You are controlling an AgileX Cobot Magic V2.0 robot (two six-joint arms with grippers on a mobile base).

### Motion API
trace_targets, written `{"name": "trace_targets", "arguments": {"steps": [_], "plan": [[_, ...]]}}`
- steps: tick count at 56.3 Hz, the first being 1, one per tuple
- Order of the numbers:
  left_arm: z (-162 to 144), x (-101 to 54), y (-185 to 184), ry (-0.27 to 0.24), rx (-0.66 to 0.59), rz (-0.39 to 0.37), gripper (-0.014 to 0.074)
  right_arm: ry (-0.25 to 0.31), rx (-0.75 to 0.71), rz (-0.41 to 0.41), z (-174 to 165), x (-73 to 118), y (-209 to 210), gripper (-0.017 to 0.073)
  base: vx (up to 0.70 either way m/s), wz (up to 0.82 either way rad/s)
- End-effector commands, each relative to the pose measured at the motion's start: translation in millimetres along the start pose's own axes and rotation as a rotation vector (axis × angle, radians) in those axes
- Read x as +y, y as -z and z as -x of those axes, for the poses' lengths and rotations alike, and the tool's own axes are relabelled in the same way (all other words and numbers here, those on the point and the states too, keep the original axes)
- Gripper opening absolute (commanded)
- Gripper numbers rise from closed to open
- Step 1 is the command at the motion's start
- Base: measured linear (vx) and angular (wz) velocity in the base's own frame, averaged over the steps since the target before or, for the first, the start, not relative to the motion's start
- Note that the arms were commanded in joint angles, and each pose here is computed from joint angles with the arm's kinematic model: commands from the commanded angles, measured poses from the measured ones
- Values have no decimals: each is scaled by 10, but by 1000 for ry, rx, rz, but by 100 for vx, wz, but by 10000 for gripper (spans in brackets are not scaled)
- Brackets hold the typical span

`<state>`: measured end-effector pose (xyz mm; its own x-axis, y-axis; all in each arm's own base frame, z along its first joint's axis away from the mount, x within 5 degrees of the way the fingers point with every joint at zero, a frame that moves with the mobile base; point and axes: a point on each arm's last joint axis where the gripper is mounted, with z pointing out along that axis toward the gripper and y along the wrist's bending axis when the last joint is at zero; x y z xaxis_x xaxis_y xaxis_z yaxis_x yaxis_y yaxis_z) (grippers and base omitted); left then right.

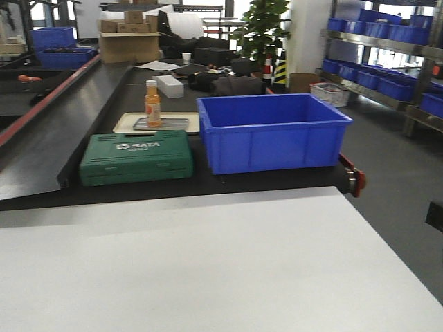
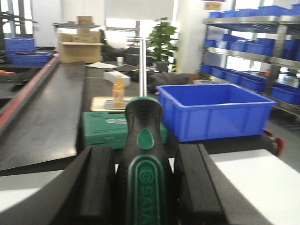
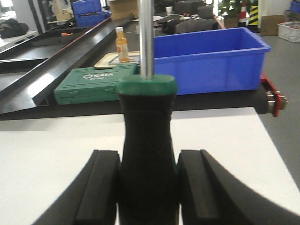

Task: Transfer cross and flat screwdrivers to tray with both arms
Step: 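Drive the base away from the table holding both screwdrivers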

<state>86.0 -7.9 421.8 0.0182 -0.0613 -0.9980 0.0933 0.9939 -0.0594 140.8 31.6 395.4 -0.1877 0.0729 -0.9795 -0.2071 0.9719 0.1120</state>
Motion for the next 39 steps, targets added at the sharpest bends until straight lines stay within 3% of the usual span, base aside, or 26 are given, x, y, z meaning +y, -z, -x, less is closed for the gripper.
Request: {"name": "trace_targets", "arguments": {"steps": [1, 39], "plan": [[179, -12, 31, 10, -125, -9, -1, 5, -128, 8, 191, 17, 58, -9, -19, -57], [179, -12, 31, 10, -125, -9, -1, 5, -128, 8, 191, 17, 58, -9, -17, -57]]}}
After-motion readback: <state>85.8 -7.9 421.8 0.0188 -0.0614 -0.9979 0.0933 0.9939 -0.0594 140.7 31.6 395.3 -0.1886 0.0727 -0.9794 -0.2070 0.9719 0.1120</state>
